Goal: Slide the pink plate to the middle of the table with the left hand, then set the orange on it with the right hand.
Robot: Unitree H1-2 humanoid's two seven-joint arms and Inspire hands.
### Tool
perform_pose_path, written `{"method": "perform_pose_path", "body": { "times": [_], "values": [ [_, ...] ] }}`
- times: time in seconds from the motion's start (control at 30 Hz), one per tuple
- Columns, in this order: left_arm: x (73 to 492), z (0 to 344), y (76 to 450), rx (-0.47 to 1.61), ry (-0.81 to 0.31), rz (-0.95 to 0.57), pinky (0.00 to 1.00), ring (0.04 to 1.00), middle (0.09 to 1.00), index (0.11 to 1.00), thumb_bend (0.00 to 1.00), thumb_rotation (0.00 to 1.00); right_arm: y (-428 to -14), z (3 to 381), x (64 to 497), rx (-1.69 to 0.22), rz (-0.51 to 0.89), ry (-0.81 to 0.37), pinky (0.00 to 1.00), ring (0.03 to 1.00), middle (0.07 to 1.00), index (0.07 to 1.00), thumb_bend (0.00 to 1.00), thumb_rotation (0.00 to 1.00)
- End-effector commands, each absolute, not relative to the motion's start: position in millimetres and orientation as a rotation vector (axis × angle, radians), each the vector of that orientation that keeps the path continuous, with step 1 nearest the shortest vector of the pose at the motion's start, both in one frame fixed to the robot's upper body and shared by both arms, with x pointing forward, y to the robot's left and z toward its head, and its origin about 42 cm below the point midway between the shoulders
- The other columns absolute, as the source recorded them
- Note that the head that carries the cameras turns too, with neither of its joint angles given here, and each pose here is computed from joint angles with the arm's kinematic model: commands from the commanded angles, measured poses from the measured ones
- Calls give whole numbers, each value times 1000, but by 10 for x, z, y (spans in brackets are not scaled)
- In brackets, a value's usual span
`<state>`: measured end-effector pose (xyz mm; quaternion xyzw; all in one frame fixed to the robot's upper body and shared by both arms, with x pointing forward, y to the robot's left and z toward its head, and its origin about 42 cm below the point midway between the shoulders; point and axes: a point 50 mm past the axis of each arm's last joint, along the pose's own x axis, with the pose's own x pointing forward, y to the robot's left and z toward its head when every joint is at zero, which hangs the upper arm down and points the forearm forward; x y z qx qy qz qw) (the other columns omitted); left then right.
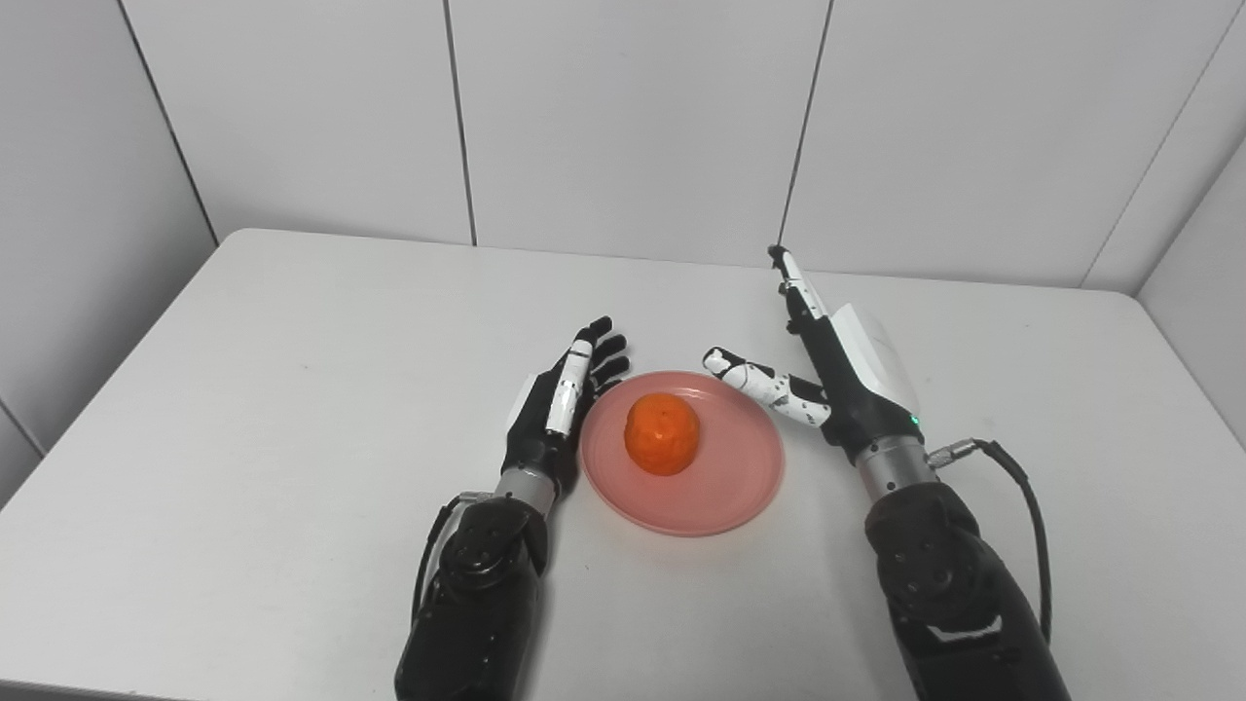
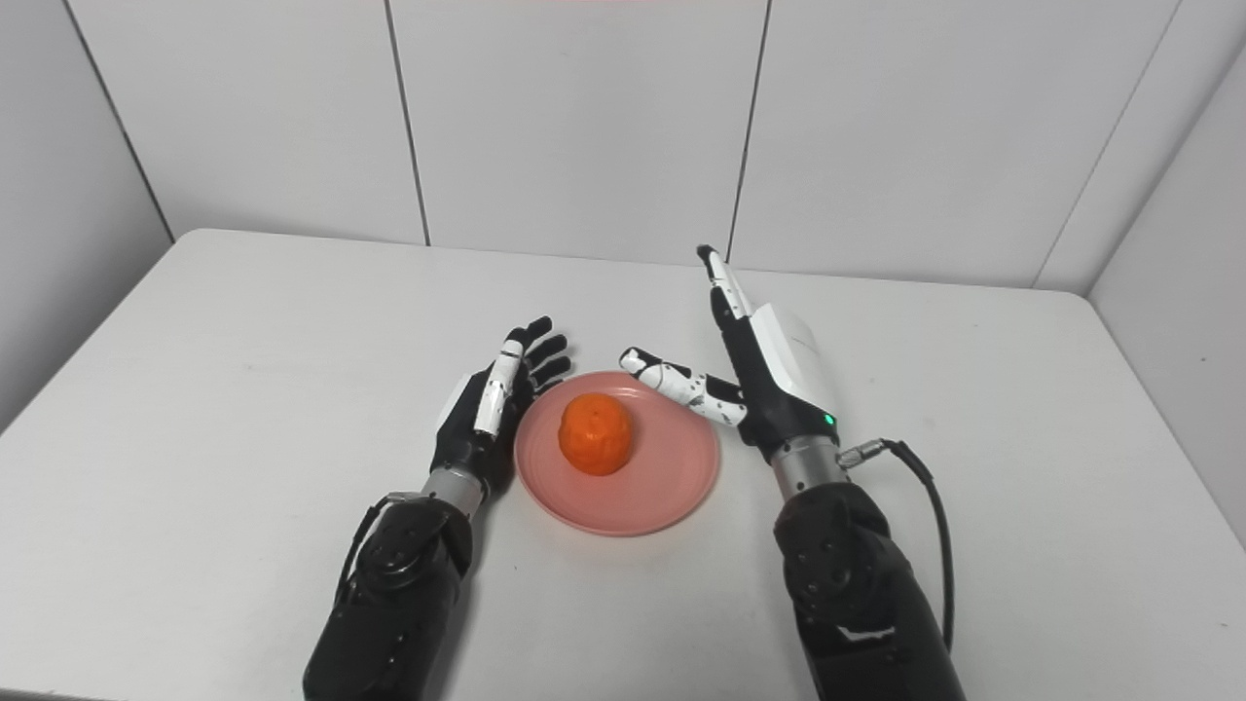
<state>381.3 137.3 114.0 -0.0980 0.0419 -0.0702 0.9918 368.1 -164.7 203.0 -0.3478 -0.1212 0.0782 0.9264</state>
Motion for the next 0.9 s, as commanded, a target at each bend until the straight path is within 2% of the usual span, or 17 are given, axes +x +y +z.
{"method": "perform_pose_path", "body": {
  "times": [0.0, 0.2, 0.3, 0.37, 0.5, 0.53, 0.57, 0.6, 0.67, 0.87],
  "values": [
    [3838, 1194, 1402, -173, 42, -133, 900, 901, 915, 912, 374, 1000, -1652, 2243, 3680, -654, 119, -362, 846, 938, 997, 1000, 878, 997],
    [3816, 1205, 1457, -166, 9, -108, 966, 954, 959, 960, 363, 1000, -1765, 2046, 3558, -538, 77, -293, 902, 963, 997, 1000, 744, 1000],
    [3787, 1201, 1477, -153, -4, -89, 974, 964, 974, 974, 357, 1000, -1781, 1945, 3483, -436, 61, -262, 821, 961, 999, 1000, 662, 1000],
    [3763, 1196, 1487, -147, -12, -82, 975, 965, 976, 976, 356, 1000, -1777, 1894, 3443, -387, 56, -249, 815, 960, 998, 1000, 649, 1000],
    [3693, 1191, 1499, -124, -28, -68, 994, 980, 987, 987, 358, 1000, -1755, 1807, 3380, -250, 52, -223, 901, 962, 986, 990, 544, 1000],
    [3677, 1191, 1504, -120, -29, -65, 985, 972, 984, 983, 367, 1000, -1746, 1794, 3369, -215, 54, -217, 940, 973, 988, 987, 474, 1000],
    [3655, 1191, 1510, -118, -29, -67, 981, 970, 983, 981, 369, 1000, -1731, 1779, 3360, -178, 54, -209, 954, 977, 988, 986, 450, 1000],
    [3626, 1190, 1513, -118, -28, -68, 989, 974, 987, 986, 380, 1000, -1721, 1758, 3349, -146, 56, -202, 953, 976, 989, 988, 383, 1000],
    [3570, 1189, 1521, -122, -26, -69, 995, 977, 989, 987, 389, 1000, -1698, 1711, 3320, -107, 58, -190, 951, 974, 989, 991, 326, 1000],
    [3422, 1191, 1553, -177, -24, -83, 1000, 1000, 1000, 1000, 391, 1000, -1635, 1582, 3227, -28, 61, -164, 937, 958, 974, 975, 250, 1000]
  ]
}}
